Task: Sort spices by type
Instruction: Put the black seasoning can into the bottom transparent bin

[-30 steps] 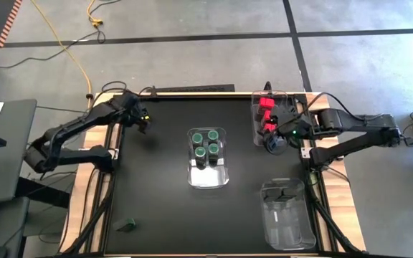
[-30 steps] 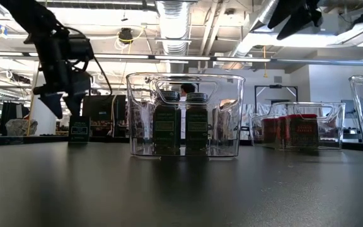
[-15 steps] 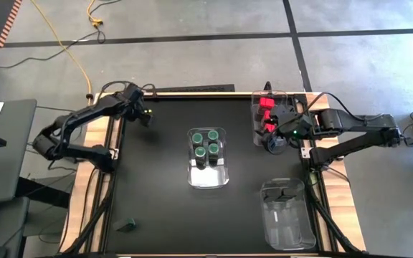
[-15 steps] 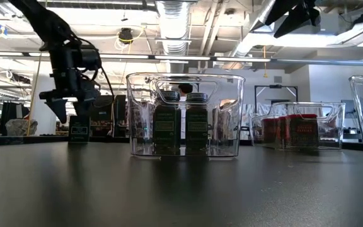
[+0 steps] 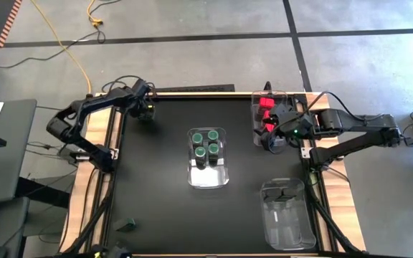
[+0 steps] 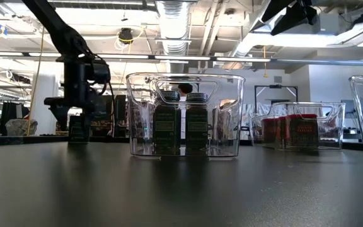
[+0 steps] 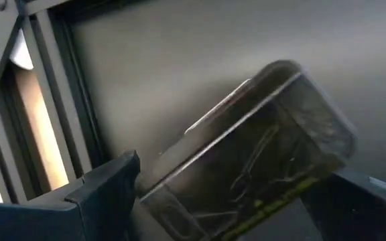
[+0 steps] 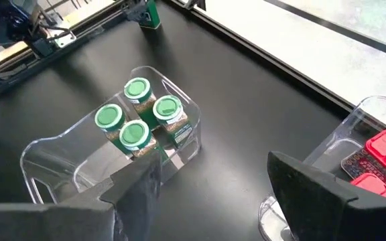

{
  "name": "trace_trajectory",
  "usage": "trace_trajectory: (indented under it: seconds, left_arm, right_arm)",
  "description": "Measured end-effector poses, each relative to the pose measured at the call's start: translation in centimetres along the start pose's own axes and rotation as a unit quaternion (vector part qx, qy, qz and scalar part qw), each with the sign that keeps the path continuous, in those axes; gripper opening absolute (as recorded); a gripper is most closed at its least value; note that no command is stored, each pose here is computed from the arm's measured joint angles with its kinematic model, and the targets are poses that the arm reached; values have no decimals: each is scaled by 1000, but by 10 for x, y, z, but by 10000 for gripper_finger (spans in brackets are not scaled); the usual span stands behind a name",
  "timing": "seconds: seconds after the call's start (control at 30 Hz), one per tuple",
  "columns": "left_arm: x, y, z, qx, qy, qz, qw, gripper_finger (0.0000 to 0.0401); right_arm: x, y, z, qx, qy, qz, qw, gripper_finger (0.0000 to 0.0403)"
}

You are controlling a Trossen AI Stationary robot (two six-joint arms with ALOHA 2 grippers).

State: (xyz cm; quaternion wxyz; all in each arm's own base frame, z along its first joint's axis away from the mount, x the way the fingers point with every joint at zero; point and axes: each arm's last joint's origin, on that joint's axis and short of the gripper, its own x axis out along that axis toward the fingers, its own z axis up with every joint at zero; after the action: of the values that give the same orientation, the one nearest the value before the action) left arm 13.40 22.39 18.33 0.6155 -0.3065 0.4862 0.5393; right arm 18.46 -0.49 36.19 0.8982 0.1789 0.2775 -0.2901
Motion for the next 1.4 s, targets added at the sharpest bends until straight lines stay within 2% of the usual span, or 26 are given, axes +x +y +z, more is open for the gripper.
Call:
trace_trajectory:
  seconds: [0.27,0.63,0.73,0.9,1.1,1.4]
  left_arm:
    - [-1,-2,0,38,8,-33,999,366]
    - [-2,-7,-5,42,38,-78,995,366]
    - [-2,-10,-5,53,29,-80,995,366]
    - [-2,-10,0,55,-3,-46,997,361]
    - [-2,-10,2,72,-15,-45,996,315]
    - [-2,-10,3,87,-19,-43,995,202]
  right_arm:
    - [0,0,0,-1,1,-1,1000,299]
    - [0,0,0,-4,2,-2,1000,299]
    - [0,-1,-1,-6,6,-4,1000,299]
    - [0,-1,-1,-5,6,-4,1000,299]
    - [0,-1,-1,-5,5,-4,1000,299]
    - [0,-1,-1,-3,5,-4,1000,299]
